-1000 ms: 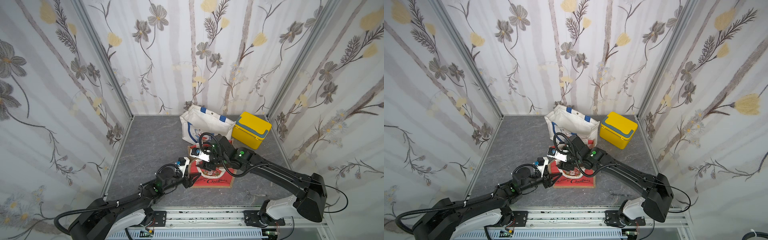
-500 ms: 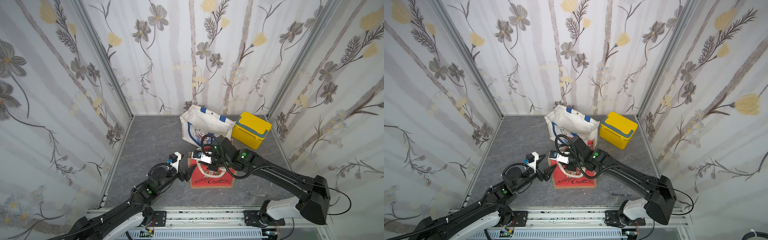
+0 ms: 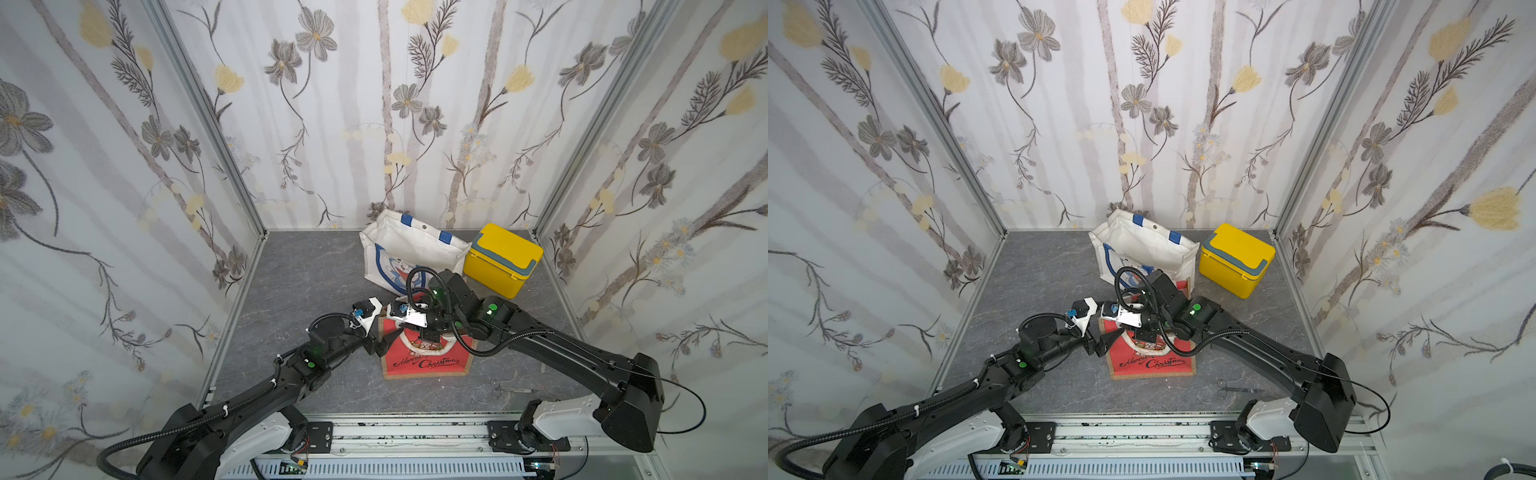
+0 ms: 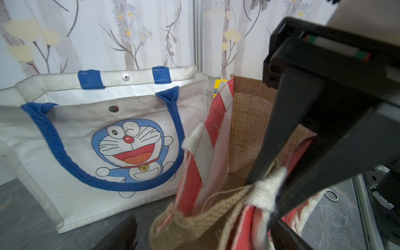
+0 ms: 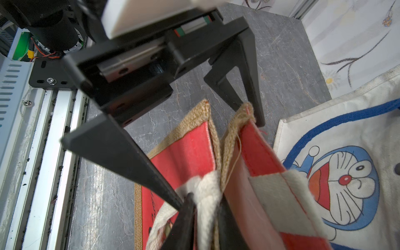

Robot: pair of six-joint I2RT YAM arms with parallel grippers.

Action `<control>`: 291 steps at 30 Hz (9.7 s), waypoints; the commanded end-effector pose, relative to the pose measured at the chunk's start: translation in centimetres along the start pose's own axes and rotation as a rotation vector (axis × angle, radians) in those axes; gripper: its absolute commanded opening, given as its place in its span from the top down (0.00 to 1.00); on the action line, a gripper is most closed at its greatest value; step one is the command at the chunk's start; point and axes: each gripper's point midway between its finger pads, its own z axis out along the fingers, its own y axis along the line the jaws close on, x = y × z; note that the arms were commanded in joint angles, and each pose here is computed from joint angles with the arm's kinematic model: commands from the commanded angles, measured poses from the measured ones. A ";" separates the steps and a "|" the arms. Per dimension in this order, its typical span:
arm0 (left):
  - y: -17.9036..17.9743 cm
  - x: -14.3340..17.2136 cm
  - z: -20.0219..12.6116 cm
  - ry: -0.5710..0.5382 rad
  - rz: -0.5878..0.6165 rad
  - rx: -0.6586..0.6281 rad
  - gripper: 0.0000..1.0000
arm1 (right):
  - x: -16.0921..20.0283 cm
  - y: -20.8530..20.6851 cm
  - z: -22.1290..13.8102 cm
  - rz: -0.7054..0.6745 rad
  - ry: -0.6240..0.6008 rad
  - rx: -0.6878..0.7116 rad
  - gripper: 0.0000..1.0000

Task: Put away the canvas bag
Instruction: Press the canvas bag at the center of the board.

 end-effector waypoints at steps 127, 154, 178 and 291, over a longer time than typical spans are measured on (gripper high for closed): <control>-1.1 -2.5 -3.3 0.358 -0.027 0.015 0.83 | 4.5 1.2 -10.3 0.466 -0.721 0.350 0.01; 0.5 -2.7 -1.8 0.514 0.133 -0.071 0.04 | 4.2 1.5 -5.9 0.298 -0.629 0.288 0.79; -4.3 -1.9 5.1 0.528 0.200 0.197 0.52 | 3.0 3.8 -5.5 0.321 -0.718 0.116 0.81; -3.3 -5.5 1.5 0.458 0.226 0.192 0.07 | 5.2 -0.2 -3.8 0.243 -0.653 0.076 1.00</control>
